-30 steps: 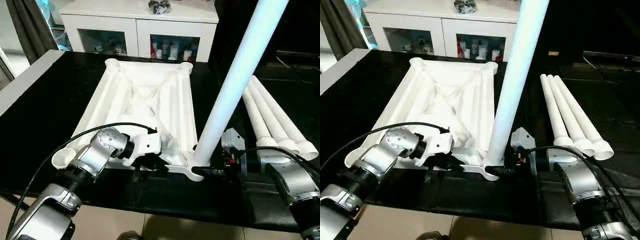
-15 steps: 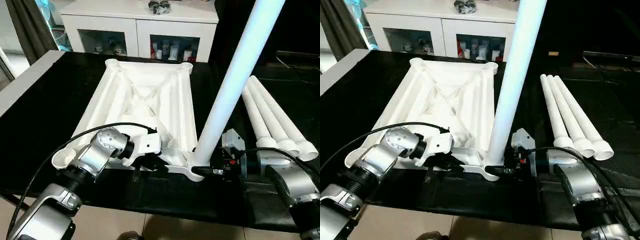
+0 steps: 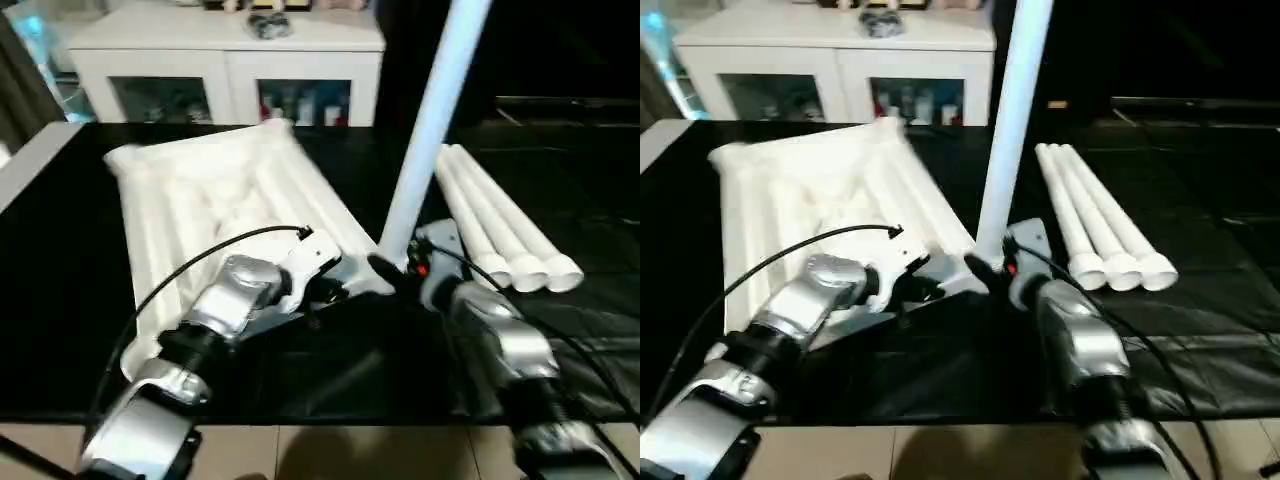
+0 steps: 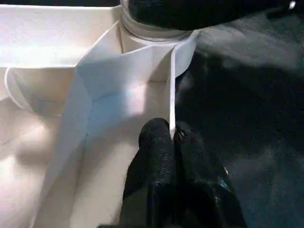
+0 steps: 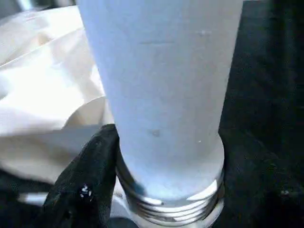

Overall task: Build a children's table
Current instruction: Rotate leg to tighten

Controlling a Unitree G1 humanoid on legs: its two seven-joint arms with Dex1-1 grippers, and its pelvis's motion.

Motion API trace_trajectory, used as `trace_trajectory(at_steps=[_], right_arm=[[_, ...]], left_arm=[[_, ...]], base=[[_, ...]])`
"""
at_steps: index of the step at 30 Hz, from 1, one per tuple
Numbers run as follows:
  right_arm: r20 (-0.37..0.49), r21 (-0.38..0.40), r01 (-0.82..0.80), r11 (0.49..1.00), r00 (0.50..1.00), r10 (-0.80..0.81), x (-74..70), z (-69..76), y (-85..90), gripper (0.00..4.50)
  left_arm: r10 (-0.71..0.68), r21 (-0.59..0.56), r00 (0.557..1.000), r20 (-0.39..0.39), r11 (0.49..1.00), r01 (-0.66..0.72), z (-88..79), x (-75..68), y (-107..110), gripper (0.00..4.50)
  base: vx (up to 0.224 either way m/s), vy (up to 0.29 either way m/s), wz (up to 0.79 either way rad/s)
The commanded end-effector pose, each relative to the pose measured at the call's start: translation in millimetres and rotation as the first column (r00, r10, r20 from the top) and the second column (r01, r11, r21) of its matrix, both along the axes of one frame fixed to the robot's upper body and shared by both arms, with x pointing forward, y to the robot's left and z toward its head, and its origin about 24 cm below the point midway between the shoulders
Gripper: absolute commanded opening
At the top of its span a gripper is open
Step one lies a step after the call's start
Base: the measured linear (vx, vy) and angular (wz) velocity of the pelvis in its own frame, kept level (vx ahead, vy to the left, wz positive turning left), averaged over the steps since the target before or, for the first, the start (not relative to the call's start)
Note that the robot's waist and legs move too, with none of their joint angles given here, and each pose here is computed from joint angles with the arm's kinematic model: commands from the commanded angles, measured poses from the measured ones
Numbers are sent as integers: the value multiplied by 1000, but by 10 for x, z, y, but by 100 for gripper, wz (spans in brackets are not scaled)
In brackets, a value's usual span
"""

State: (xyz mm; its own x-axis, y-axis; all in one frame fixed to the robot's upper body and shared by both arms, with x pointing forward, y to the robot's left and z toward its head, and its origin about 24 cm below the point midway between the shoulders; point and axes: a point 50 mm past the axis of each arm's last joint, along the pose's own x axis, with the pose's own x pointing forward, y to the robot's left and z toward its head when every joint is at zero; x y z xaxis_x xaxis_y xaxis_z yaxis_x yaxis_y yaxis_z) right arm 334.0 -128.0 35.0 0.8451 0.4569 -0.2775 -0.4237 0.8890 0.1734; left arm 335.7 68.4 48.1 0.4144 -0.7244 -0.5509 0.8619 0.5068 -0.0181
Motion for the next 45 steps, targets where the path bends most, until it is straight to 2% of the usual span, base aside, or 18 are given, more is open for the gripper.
trace_trajectory(at_steps=[1, 2, 8, 10, 12, 18, 19, 24, 26, 30, 33, 38, 42, 43, 45], right_arm=[[-156, 27, -9, 1000, 988, 13, -98, -274, 217, 274], [-159, 3, 3, 1000, 987, -3, -78, -270, 233, 274], [-147, -12, -36, 999, 989, 33, -74, -264, 287, 274], [-133, -3, -44, 999, 990, 43, -76, -255, 295, 330], [-131, 0, -41, 999, 991, 40, -74, -253, 291, 346], [-88, -16, -36, 999, 995, 35, -57, -209, 183, 398], [-50, -25, -55, 998, 997, 54, -72, -167, 108, 407], [15, 3, -98, 995, 995, 98, -131, -59, -24, 444], [43, 11, -154, 988, 987, 153, -195, -5, -95, 444], [85, -40, -268, 962, 959, 271, -348, 95, -292, 444], [95, -73, -313, 947, 943, 319, -410, 161, -411, 444], [95, -127, -433, 892, 890, 445, -520, 326, -614, 444], [81, -141, -510, 848, 848, 524, -557, 380, -629, 444], [71, -155, -547, 822, 824, 562, -568, 384, -615, 444], [67, -170, -565, 808, 811, 581, -562, 381, -602, 444]], left_arm=[[-37, -101, 995, 92, 994, 46, 310, 62, -282, 0], [-27, -93, 995, 96, 995, 36, 323, 68, -310, 0], [-30, -53, 994, 106, 998, 35, 300, 64, -289, 0], [-23, -49, 994, 105, 998, 28, 281, 65, -252, 0], [-22, -49, 994, 106, 998, 28, 276, 66, -245, 0], [-30, -22, 994, 109, 999, 32, 199, 62, -149, 0], [-27, -12, 994, 105, 1000, 29, 180, 70, -88, 0], [-36, 16, 993, 111, 999, 35, 164, 86, 17, 0], [-47, 27, 993, 109, 999, 44, 159, 88, 71, 0], [-97, 49, 989, 110, 995, 92, 150, 75, 168, 0], [-139, 62, 985, 105, 989, 133, 141, 56, 221, 0], [-284, 87, 955, 83, 957, 277, 125, -35, 326, 0], [-354, 88, 931, 92, 934, 347, 145, -71, 368, 0], [-409, 88, 908, 88, 911, 402, 153, -111, 378, 0], [-468, 83, 881, 67, 883, 463, 156, -166, 389, 0]], base=[[0, 0, 0], [0, 0, 0], [0, 0, 0], [0, 0, 0], [0, 0, 0], [0, 0, 0], [0, 0, 0], [0, 0, 0], [0, 0, 0], [0, 0, 0], [0, 0, 0], [0, 0, 0], [0, 0, 0], [0, 0, 0], [0, 0, 0]])
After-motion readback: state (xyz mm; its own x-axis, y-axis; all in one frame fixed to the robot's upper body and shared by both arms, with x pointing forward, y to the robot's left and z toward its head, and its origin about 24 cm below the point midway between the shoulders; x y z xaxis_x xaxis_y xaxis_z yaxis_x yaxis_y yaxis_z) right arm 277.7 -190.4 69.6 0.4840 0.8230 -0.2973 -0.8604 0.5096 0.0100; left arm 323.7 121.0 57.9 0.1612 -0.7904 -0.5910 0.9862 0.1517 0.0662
